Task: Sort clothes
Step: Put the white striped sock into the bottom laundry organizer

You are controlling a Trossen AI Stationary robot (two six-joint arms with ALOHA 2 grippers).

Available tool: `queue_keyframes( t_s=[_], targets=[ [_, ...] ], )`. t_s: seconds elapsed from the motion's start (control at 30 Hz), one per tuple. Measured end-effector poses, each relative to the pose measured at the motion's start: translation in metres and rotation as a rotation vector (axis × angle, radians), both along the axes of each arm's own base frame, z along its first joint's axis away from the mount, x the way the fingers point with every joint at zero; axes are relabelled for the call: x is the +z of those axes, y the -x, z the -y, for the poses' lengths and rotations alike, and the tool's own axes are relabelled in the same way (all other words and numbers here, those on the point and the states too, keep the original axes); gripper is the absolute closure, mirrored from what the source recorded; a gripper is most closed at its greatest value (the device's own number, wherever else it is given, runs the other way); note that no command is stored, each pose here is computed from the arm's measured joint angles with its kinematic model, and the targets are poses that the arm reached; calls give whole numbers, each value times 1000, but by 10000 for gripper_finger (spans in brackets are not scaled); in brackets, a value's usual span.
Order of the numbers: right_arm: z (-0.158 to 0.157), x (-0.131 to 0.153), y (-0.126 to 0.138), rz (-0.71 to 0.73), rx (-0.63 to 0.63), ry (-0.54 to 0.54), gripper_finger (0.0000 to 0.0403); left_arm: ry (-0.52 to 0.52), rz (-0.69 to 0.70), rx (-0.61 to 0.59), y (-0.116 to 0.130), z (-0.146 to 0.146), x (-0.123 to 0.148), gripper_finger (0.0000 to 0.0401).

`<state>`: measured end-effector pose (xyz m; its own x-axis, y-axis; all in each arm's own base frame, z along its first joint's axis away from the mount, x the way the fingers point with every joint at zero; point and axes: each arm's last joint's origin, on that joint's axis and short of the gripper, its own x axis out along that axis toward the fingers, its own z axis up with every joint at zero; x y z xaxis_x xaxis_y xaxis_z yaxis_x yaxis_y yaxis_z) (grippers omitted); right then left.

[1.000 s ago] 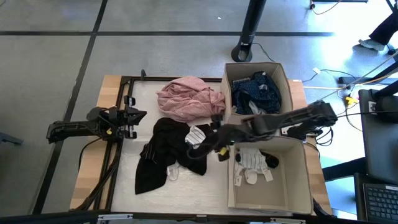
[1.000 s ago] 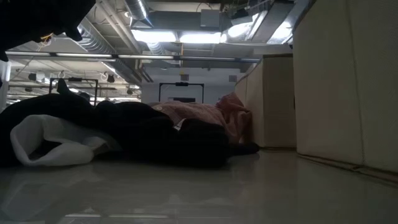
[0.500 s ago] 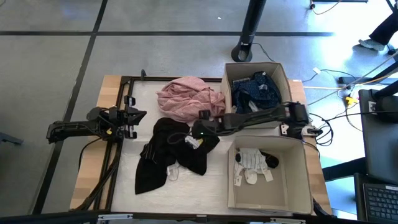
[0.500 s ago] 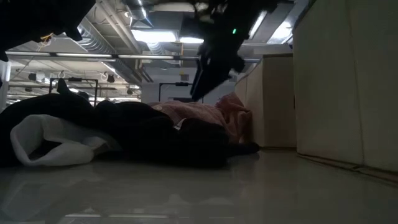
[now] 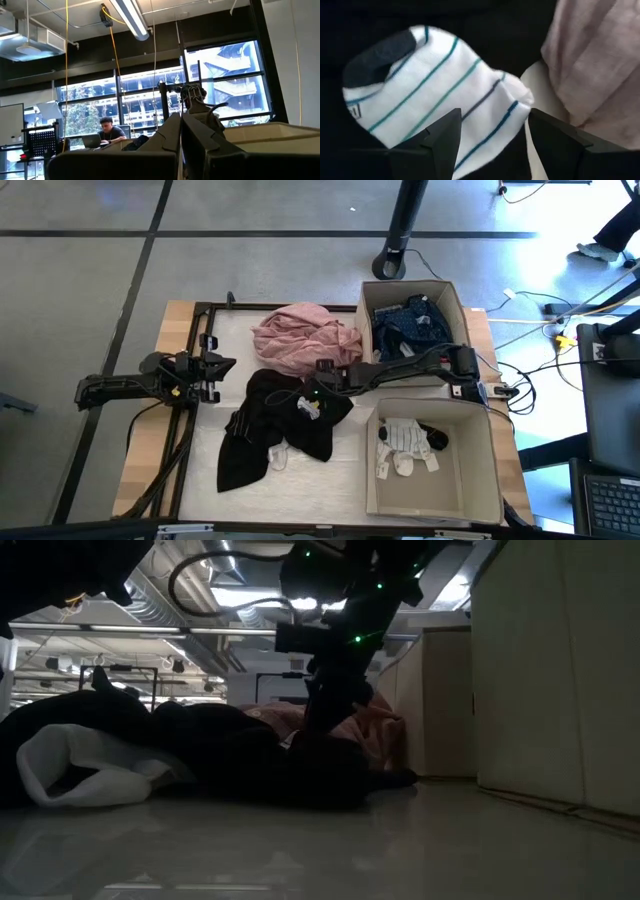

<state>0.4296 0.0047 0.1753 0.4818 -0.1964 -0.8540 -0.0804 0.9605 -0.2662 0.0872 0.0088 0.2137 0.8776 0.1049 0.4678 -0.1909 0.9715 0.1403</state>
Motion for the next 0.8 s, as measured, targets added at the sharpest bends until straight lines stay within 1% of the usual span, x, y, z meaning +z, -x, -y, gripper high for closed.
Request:
queue_keyframes(
  t_s=[0.13,0.23,0.33,0.6,0.63,0.7,0.8],
  targets=[
    [0,-4,-1,-9,3,7,173,0,0,0,0,0,0,396],
    [0,-3,-1,-3,7,10,195,0,0,0,0,0,0,396],
    [0,-3,-1,-4,21,18,239,0,0,0,0,0,0,396],
    [0,-3,-1,-20,85,56,379,0,0,0,0,0,0,396],
    [0,-3,-1,-20,90,58,389,0,0,0,0,0,0,396],
    [-1,-3,-1,-21,101,67,392,0,0,0,0,0,0,396],
    [-3,-3,-1,-26,117,86,377,0,0,0,0,0,0,396]
  ],
)
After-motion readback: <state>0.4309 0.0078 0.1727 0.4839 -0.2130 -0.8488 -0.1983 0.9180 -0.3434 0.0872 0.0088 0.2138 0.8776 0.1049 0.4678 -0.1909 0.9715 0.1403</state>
